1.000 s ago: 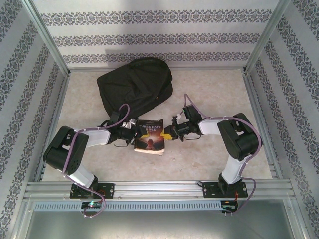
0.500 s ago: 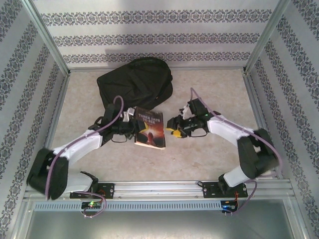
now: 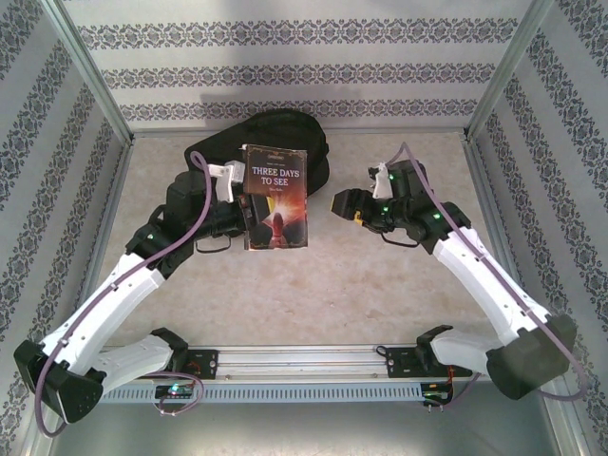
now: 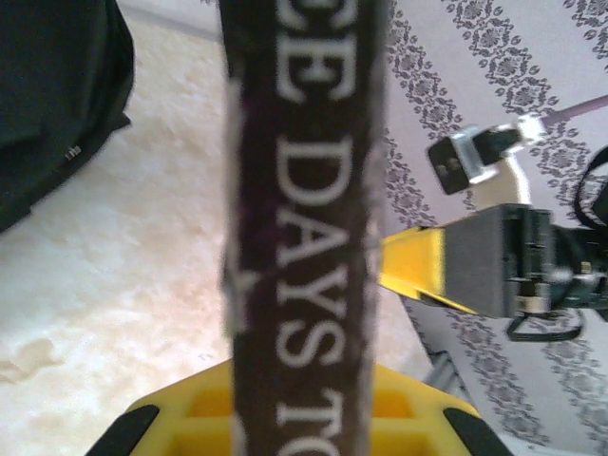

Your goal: Pack the student bag

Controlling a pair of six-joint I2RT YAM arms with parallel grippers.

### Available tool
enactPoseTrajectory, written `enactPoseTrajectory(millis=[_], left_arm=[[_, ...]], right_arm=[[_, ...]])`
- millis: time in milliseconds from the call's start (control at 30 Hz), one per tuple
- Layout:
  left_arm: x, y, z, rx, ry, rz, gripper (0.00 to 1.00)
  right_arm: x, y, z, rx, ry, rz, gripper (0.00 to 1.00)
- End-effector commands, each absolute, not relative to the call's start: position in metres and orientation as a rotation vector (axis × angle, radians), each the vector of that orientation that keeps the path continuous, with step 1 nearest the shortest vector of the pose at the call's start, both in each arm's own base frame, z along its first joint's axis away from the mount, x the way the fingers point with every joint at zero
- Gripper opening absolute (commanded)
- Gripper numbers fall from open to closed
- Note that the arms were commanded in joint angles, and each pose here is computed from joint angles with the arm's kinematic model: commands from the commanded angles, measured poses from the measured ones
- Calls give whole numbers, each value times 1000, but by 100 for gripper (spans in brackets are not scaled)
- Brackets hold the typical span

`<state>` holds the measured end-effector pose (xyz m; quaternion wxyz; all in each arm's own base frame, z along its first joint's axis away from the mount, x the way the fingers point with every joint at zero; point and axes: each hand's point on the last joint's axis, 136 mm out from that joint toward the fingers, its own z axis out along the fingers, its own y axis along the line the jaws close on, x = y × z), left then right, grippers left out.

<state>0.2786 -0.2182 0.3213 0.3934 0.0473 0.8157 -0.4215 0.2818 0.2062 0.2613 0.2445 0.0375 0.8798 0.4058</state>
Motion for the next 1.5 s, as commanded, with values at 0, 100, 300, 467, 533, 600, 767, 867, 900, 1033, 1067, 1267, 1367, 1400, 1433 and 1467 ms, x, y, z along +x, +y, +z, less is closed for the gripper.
enactPoseTrajectory(millis=[0, 100, 300, 467, 533, 600, 767, 867, 900, 1033, 1067, 1267, 1367, 1400, 1433, 1467], left_arm=[[293, -203, 364, 65, 1860, -989, 0], [315, -187, 392, -233, 1630, -1117, 0], [350, -178, 445, -521, 1301, -1251, 0], [368, -180, 455, -607, 1164, -1326, 0], [371, -183, 457, -622, 1150, -1350, 0], [374, -185, 458, -647, 1139, -1380, 0], [372, -186, 466, -681, 1143, -1399, 0], [371, -187, 467, -709, 1159, -1417, 0], [371, -187, 468, -712, 1164, -1420, 0], [365, -190, 467, -709, 1192, -1419, 0], [364, -191, 466, -707, 1200, -1416, 0], [362, -191, 454, -732, 1234, -1391, 0], [361, -192, 450, -739, 1246, -1380, 0], [361, -192, 449, -738, 1248, -1377, 0], [361, -193, 448, -733, 1254, -1373, 0], [360, -193, 447, -732, 1260, -1368, 0]], right_arm=[[275, 213, 305, -22, 2230, 1168, 76], [276, 221, 321, 14, 2155, 1287, 77], [290, 239, 371, 241, 1902, 1611, 83], [305, 264, 395, 360, 1808, 1811, 89], [311, 275, 400, 378, 1796, 1851, 90], [316, 285, 403, 384, 1783, 1858, 91], [332, 295, 390, 466, 1796, 1815, 91], [340, 298, 384, 494, 1778, 1803, 90], [343, 298, 384, 504, 1769, 1802, 90], [355, 302, 393, 496, 1698, 1830, 84], [358, 304, 397, 488, 1685, 1841, 83], [366, 314, 413, 469, 1615, 1933, 64], [367, 318, 413, 469, 1611, 1951, 47], [367, 319, 411, 474, 1611, 1953, 42], [367, 319, 409, 478, 1615, 1952, 38], [367, 319, 409, 480, 1615, 1952, 36]])
